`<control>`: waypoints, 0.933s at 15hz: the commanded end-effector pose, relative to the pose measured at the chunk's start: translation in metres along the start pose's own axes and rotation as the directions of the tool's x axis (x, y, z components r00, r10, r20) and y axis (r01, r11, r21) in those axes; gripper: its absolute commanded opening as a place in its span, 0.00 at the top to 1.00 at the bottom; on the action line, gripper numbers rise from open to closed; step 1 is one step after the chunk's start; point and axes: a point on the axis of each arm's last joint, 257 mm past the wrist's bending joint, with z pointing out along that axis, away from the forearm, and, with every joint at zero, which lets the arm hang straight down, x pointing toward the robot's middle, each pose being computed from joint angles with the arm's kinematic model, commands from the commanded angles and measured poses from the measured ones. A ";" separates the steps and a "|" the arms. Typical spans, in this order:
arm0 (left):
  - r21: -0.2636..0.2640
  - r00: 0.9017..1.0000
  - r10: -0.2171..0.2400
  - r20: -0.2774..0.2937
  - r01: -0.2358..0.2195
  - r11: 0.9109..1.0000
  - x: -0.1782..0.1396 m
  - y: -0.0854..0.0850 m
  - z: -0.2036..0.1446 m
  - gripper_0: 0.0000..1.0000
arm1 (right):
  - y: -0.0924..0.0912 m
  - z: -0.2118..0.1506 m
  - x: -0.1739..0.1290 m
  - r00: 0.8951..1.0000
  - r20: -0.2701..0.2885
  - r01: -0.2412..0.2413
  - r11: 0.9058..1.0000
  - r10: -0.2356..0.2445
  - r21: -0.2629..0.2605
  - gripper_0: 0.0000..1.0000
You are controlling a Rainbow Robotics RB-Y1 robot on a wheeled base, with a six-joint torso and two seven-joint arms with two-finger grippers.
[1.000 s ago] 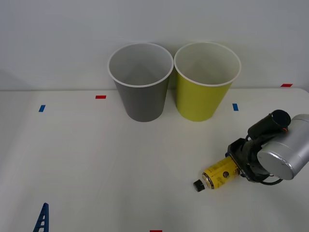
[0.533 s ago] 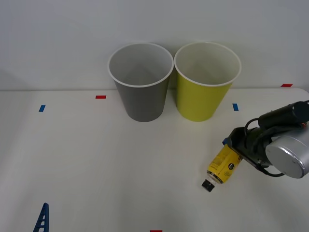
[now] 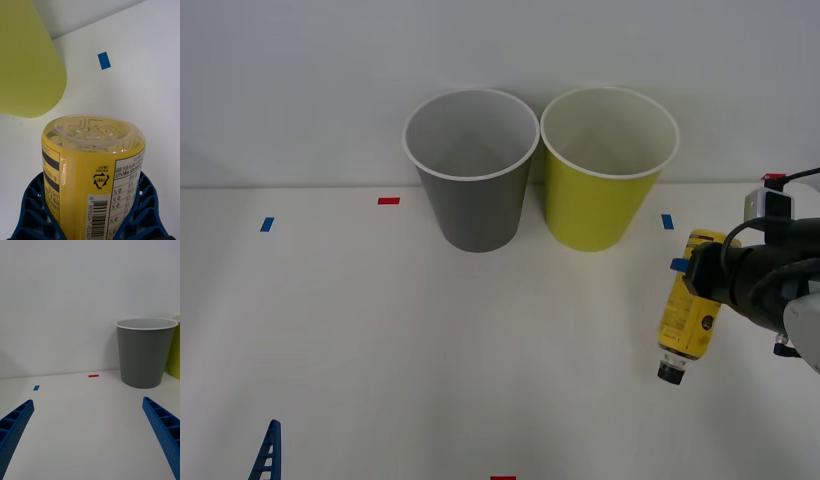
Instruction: Put cans in the gray bin and PET bottles in the light green bin.
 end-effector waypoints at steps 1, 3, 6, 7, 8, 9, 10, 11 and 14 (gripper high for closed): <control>0.000 1.000 0.000 0.000 0.000 1.000 0.000 0.000 0.000 0.00 | -0.013 -0.016 -0.014 0.984 0.073 0.159 0.986 -0.163 0.058 1.00; 0.000 1.000 0.000 0.000 0.000 1.000 0.000 0.000 0.000 0.00 | -0.019 -0.019 -0.018 0.965 0.085 0.240 0.966 -0.248 0.091 1.00; 0.000 1.000 0.000 0.000 0.000 1.000 0.000 0.000 0.000 0.00 | -0.010 -0.035 -0.041 0.947 0.165 0.264 0.961 -0.275 0.084 1.00; 0.000 1.000 0.000 0.000 0.000 1.000 0.000 0.000 0.000 0.00 | -0.004 -0.043 -0.054 0.932 0.212 0.279 0.956 -0.292 0.091 1.00; 0.000 1.000 0.000 0.000 0.000 1.000 0.000 0.000 0.000 0.00 | 0.003 -0.052 -0.066 0.921 0.263 0.273 0.958 -0.287 0.090 1.00; 0.000 1.000 0.000 0.000 0.000 1.000 0.000 0.000 0.000 0.00 | 0.008 -0.058 -0.075 0.915 0.298 0.258 0.962 -0.272 0.086 1.00; 0.000 1.000 0.000 0.000 0.000 1.000 0.000 0.000 0.000 0.00 | 0.015 -0.065 -0.084 0.908 0.333 0.242 0.967 -0.255 0.080 1.00; 0.000 1.000 0.000 0.000 0.000 1.000 0.000 0.000 0.000 0.00 | 0.023 -0.072 -0.093 0.900 0.363 0.232 0.970 -0.242 0.073 1.00; 0.000 1.000 0.000 0.000 0.000 1.000 0.000 0.000 0.000 0.00 | 0.044 -0.084 -0.111 0.869 0.429 0.228 0.969 -0.246 0.092 1.00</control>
